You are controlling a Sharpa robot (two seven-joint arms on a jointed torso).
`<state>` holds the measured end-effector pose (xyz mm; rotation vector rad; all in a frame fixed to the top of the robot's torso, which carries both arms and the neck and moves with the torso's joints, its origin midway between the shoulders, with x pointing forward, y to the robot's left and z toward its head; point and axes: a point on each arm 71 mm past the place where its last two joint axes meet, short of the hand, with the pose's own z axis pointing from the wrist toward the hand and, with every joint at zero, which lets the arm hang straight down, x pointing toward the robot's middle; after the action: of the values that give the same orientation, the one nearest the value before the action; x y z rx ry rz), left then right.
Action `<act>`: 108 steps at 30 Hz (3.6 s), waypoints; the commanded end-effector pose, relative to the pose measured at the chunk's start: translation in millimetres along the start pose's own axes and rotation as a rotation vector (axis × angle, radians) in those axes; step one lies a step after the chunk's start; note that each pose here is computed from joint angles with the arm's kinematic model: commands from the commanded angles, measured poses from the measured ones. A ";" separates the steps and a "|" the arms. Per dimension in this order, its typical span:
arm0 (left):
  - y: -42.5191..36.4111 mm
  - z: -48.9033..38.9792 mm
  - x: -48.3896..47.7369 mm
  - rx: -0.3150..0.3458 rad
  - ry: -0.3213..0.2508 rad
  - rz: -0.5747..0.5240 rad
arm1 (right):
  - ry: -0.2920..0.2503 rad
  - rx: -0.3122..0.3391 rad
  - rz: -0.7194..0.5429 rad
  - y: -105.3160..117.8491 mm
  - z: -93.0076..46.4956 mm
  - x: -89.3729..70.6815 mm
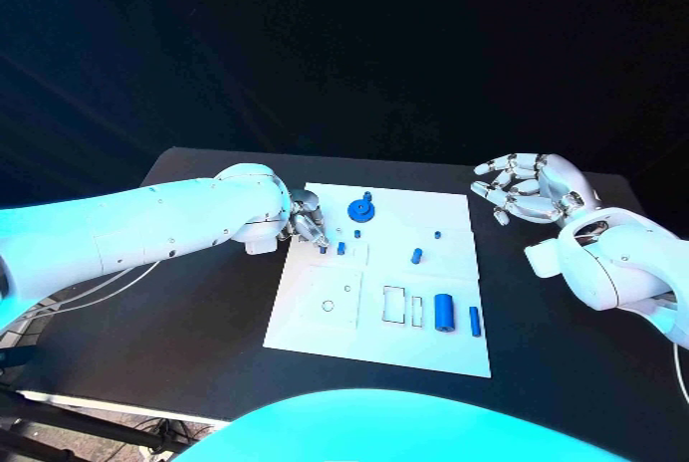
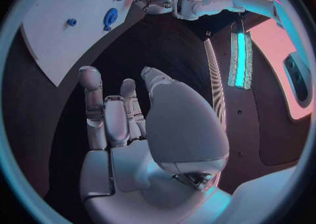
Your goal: Assemble the parts on the task board
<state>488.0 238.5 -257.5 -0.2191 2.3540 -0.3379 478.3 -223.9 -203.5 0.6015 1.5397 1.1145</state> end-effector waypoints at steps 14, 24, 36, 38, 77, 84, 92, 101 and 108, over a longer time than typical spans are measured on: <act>13.3 1.8 -7.2 -0.014 -0.044 -0.085 | 0.010 -0.005 0.005 -2.2 -1.3 1.8; 9.5 -1.9 -16.8 0.025 -0.096 -0.127 | 0.012 -0.001 0.007 -3.8 -1.9 2.9; -21.5 -14.7 -33.2 0.389 -0.320 -0.294 | 0.009 0.001 0.005 -4.8 -1.7 2.5; -29.8 -16.8 -32.4 0.455 -0.372 -0.237 | 0.007 0.002 0.004 -5.2 -1.6 1.9; -51.6 15.8 4.8 0.449 -0.266 0.278 | 0.007 0.002 0.002 -4.8 -1.7 2.3; -52.4 18.5 5.1 0.435 -0.258 0.288 | 0.007 0.001 0.002 -4.7 -1.5 2.4; -53.3 22.4 2.8 0.434 -0.274 0.290 | 0.006 -0.002 0.002 -4.1 -1.8 2.4; -56.7 25.1 4.4 0.437 -0.255 0.296 | 0.006 -0.003 0.003 -3.9 -1.9 2.6; -56.7 27.2 5.3 0.429 -0.238 0.300 | 0.007 -0.004 0.003 -3.7 -2.1 2.6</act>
<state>507.6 180.1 -260.9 0.2622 1.9618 -0.6204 476.9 -225.3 -209.0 0.6119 1.5478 1.1089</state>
